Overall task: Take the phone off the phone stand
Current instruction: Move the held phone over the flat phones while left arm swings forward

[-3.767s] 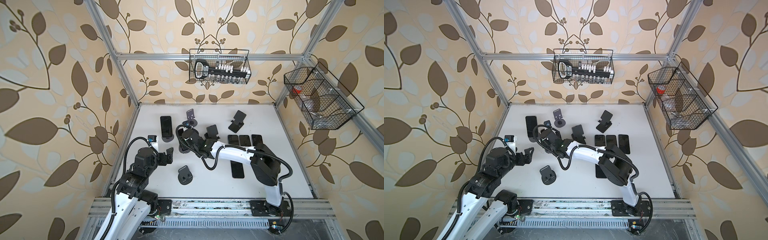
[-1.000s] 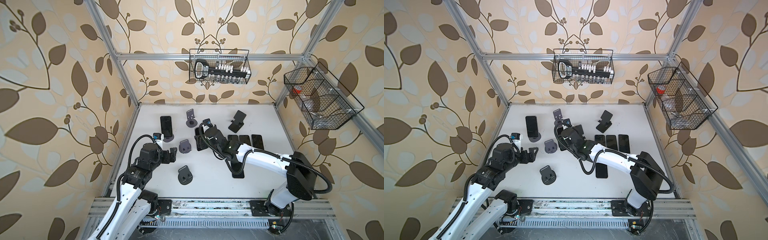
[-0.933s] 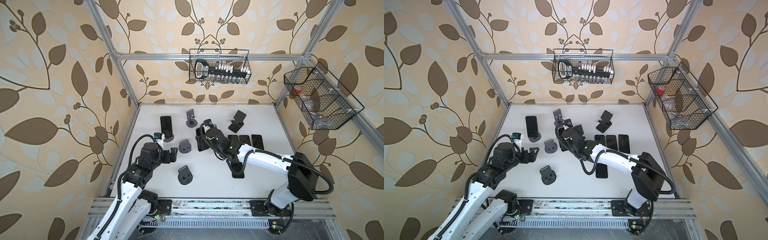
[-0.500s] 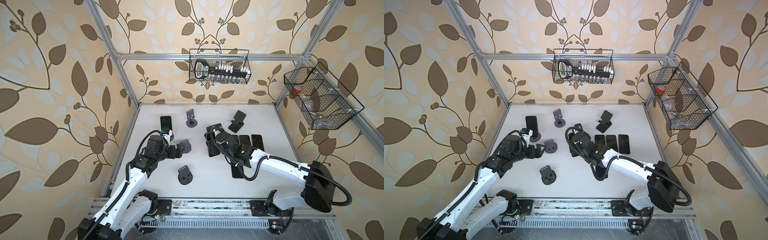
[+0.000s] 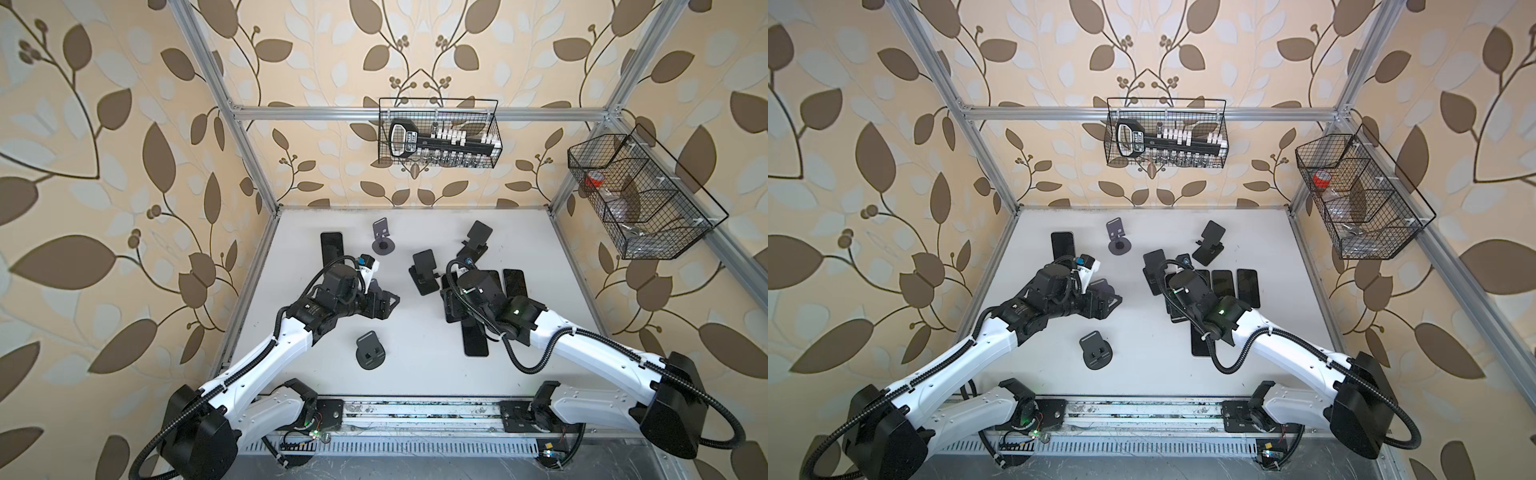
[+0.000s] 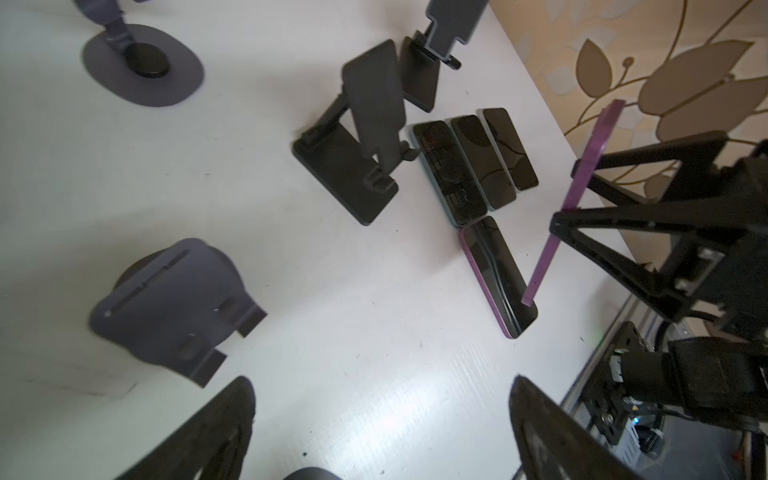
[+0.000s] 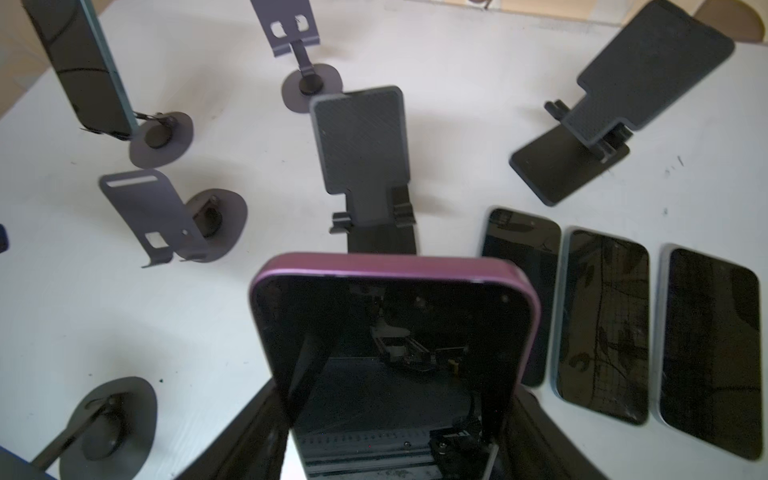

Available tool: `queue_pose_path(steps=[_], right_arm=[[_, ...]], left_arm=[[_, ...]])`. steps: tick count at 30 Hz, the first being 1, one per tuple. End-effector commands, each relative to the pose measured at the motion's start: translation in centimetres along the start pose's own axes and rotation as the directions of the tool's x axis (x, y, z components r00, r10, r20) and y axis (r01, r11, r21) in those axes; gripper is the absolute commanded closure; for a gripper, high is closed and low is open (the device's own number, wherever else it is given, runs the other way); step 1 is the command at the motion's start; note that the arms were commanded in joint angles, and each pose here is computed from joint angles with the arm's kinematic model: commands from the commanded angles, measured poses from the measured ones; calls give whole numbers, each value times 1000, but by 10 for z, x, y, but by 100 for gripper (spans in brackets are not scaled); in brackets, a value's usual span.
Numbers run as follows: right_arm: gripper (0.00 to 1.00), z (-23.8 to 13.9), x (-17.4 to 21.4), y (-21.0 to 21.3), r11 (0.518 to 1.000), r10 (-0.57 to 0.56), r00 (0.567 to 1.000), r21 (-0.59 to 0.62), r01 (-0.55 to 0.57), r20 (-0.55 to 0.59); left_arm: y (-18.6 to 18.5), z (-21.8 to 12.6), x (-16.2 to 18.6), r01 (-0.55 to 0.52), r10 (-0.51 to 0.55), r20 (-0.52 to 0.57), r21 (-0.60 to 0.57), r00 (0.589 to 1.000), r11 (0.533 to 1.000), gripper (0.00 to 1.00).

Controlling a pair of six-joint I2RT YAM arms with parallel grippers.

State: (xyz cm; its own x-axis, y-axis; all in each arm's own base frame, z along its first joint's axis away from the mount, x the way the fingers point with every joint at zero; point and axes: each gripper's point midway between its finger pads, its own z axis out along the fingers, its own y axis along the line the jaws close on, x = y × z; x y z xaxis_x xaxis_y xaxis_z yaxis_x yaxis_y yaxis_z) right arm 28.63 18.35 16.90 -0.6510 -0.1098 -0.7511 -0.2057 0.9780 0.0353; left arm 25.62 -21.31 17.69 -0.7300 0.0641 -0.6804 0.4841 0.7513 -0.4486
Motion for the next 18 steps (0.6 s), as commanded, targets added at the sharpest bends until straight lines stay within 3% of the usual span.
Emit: queue_pose_path(steps=[1, 18], right_arm=[[35, -8, 12, -23, 998, 28, 999, 48, -26, -38], [35, -23, 28, -61, 992, 86, 991, 100, -76, -105]], left_arm=[[-35, 3, -22, -77, 72, 52, 105, 996, 991, 5], [-96, 26, -15, -220, 218, 38, 271, 975, 937, 5]])
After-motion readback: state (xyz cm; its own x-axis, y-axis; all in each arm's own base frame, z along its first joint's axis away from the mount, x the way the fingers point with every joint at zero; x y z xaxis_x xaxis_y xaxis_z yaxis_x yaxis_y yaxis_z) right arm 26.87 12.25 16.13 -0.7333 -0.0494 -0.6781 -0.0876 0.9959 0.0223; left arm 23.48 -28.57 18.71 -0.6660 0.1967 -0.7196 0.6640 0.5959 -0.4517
